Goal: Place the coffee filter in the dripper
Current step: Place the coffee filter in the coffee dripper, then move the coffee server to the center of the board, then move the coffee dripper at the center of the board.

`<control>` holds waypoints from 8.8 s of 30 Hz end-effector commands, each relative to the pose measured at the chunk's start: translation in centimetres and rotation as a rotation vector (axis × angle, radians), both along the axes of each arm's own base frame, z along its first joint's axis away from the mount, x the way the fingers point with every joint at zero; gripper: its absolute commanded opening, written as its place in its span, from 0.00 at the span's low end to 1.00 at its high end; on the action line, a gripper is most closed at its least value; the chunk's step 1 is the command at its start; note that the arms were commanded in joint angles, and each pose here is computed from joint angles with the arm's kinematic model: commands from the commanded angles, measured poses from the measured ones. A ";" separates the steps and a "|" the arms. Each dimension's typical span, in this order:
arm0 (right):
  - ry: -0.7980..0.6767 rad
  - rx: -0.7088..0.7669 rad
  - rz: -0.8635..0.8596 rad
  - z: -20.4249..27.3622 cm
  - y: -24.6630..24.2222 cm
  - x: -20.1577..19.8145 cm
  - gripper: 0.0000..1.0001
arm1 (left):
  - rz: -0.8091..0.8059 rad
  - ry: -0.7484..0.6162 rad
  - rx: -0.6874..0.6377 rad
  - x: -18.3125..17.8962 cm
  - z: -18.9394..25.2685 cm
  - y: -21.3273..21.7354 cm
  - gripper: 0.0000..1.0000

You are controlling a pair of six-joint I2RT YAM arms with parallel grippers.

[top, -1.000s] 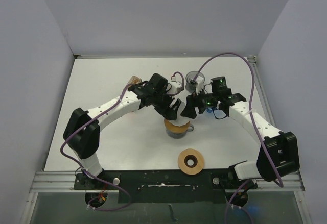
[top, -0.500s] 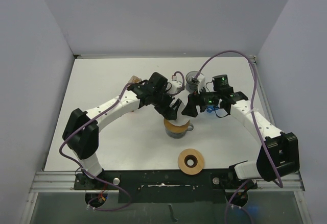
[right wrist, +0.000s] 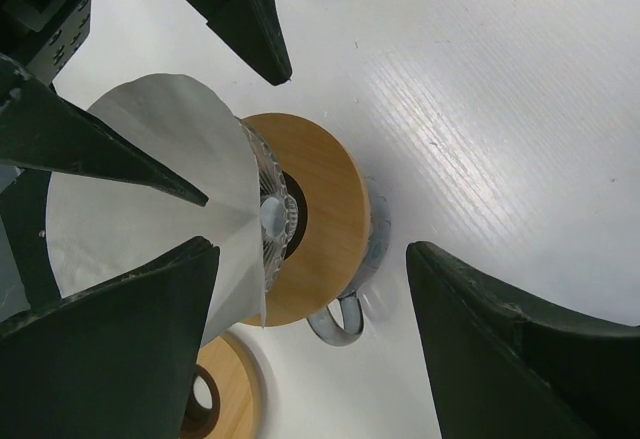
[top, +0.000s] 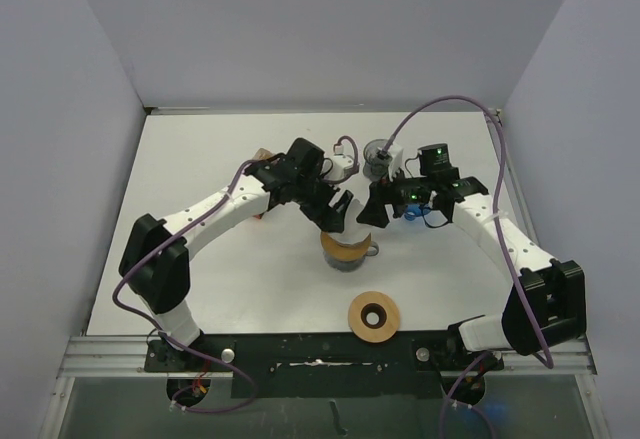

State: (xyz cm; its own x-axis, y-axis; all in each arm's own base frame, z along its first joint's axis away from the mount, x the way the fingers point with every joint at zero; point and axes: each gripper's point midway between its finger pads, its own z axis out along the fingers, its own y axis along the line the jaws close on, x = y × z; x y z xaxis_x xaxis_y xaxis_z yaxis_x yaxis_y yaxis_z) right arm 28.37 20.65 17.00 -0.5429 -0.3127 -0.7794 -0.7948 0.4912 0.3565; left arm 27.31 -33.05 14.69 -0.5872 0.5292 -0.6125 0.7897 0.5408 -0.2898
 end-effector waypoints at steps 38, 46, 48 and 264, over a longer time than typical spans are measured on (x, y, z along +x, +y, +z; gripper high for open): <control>-0.330 0.068 -0.162 11.1 -7.3 2.0 0.77 | -0.050 -0.275 -0.218 2.1 13.1 3.7 0.73; -0.355 0.059 -0.276 12.1 -10.6 2.5 0.78 | 0.086 -0.329 -0.244 4.6 15.1 7.7 0.73; -0.361 0.049 -0.304 12.2 -11.5 2.6 0.79 | 0.114 -0.337 -0.249 5.1 15.5 8.6 0.73; 0.261 -0.423 -0.385 -7.7 -17.1 9.7 0.19 | 0.288 -0.462 -0.305 5.5 15.0 18.8 0.89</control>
